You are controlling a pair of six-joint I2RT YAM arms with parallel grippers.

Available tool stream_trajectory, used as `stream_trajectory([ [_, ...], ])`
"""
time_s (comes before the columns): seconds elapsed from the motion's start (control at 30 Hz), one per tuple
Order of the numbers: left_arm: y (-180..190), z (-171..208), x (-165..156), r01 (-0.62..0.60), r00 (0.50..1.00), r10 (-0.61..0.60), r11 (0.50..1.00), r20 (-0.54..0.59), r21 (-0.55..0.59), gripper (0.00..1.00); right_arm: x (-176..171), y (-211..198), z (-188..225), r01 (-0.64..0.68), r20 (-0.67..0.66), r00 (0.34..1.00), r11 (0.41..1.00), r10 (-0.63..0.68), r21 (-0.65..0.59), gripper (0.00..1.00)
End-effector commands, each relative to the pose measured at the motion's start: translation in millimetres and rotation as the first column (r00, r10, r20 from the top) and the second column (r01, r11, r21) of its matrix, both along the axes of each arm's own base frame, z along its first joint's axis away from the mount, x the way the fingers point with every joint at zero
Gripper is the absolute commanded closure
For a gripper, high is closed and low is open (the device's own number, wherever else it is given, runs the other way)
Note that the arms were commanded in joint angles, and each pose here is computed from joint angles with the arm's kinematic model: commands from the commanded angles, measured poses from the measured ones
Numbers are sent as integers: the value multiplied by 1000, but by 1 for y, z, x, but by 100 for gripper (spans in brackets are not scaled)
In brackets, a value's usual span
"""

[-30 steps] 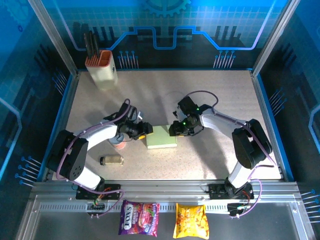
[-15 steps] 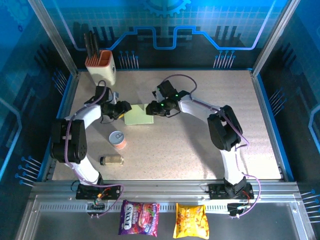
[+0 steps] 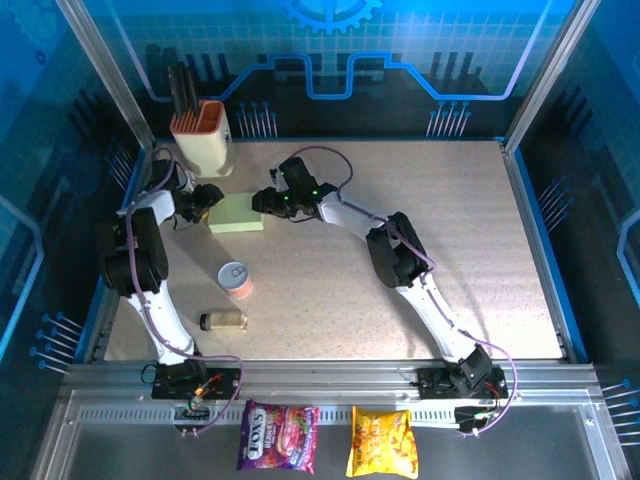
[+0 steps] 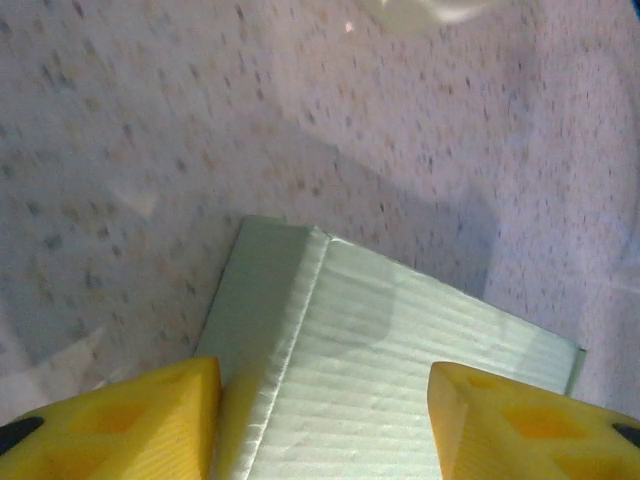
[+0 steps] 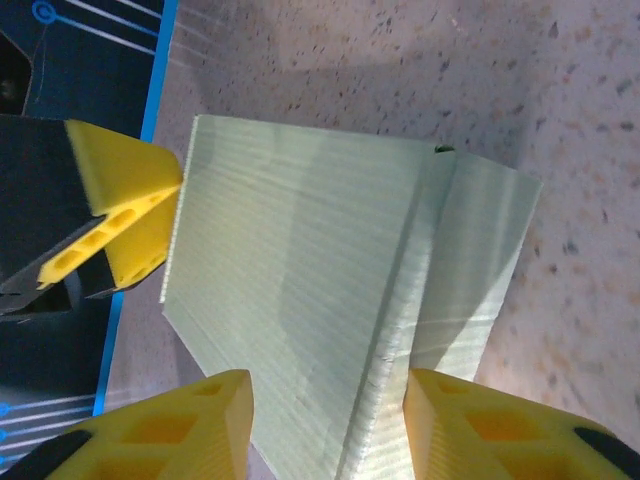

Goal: Fold the paper box

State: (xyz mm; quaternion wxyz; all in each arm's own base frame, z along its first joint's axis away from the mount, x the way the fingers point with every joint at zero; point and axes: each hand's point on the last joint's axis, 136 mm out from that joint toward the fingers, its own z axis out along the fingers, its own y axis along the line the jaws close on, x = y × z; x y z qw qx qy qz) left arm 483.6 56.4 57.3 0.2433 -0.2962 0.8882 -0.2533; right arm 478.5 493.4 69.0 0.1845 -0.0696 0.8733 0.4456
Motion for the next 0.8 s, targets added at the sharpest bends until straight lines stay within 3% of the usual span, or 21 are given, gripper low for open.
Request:
stream_trajectory([
  [0.0,-22,2,10,72,997,-71,989,11,-126,42,-21,55,20,-90,65,995,988,82,126,54],
  [0.5,14,-12,39,-8,999,13,989,32,-145,42,26,59,9,46,185,980,983,-79,179,41],
  [0.77,39,-6,32,-83,996,84,994,1,-74,34,27,48,19,30,219,974,992,-56,120,22],
])
